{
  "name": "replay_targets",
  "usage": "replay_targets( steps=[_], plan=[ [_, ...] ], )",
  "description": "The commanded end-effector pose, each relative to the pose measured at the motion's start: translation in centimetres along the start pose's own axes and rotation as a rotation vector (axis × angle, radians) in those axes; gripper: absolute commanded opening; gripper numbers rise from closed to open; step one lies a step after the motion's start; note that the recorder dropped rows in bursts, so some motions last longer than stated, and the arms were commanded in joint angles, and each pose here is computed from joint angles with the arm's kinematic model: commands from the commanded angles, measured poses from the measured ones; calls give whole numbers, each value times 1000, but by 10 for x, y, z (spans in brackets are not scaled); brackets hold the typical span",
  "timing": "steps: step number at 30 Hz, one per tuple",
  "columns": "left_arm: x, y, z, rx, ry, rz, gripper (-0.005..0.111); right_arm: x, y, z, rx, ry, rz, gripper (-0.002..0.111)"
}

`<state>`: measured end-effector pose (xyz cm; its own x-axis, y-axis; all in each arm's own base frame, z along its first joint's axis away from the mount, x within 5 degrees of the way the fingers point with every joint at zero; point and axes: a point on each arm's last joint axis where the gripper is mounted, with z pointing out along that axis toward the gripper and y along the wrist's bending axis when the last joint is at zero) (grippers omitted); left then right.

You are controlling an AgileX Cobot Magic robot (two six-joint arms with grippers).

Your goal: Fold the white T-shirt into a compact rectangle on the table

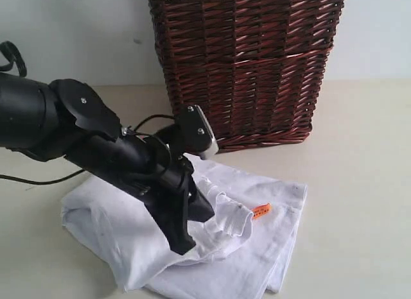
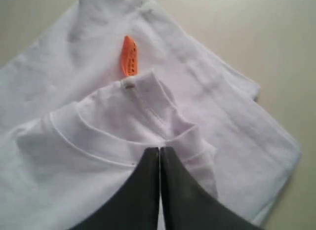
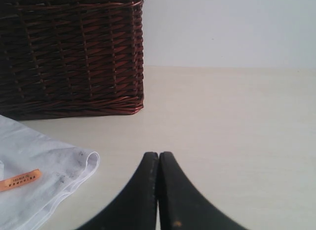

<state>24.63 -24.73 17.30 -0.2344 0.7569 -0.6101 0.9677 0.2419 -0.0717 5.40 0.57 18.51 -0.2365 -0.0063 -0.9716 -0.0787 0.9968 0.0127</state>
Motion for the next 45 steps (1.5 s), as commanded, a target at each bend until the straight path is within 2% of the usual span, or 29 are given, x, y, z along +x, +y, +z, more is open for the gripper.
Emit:
replay_targets(
  steps=[1, 3, 5, 12, 14, 17, 24, 25, 27, 28, 30, 33, 41, 45],
  plan=[
    [1, -18, 9, 110, 43, 26, 40, 0, 0, 0, 2, -16, -5, 0],
    [-3, -25, 13, 92, 33, 41, 62, 0, 0, 0, 2, -16, -5, 0],
    [-8, -31, 17, 67, 26, 69, 70, 0, 0, 0, 2, -16, -5, 0],
    [-10, -47, 39, 16, 54, 182, 53, 0, 0, 0, 2, -16, -5, 0],
    [-6, -46, 46, 1, 82, 219, 53, 0, 0, 0, 2, -16, -5, 0],
    [-2, -42, 51, -28, 105, 205, 53, 0, 0, 0, 2, -16, -5, 0],
    [-4, -33, 54, -122, 76, 195, 52, 0, 0, 0, 2, -16, -5, 0],
    [-3, -33, 55, -127, 77, 194, 51, 0, 0, 0, 2, -16, -5, 0],
    [2, -32, 62, -118, 98, 189, 36, 0, 0, 0, 2, -16, -5, 0],
    [7, -32, 69, -108, 118, 183, 24, 0, 0, 0, 2, -16, -5, 0],
    [13, -31, 76, -97, 144, 187, 14, 0, 0, 0, 2, -16, -5, 0],
    [10, -29, 71, -125, 137, 249, 0, 0, 0, 0, 2, -16, -5, 0],
    [-26, -33, 23, -206, -10, 292, 0, 0, 0, 0, 2, -16, -5, 0],
    [-32, -41, 22, -189, -28, 300, 0, 0, 0, 0, 2, -16, -5, 0]
  ],
)
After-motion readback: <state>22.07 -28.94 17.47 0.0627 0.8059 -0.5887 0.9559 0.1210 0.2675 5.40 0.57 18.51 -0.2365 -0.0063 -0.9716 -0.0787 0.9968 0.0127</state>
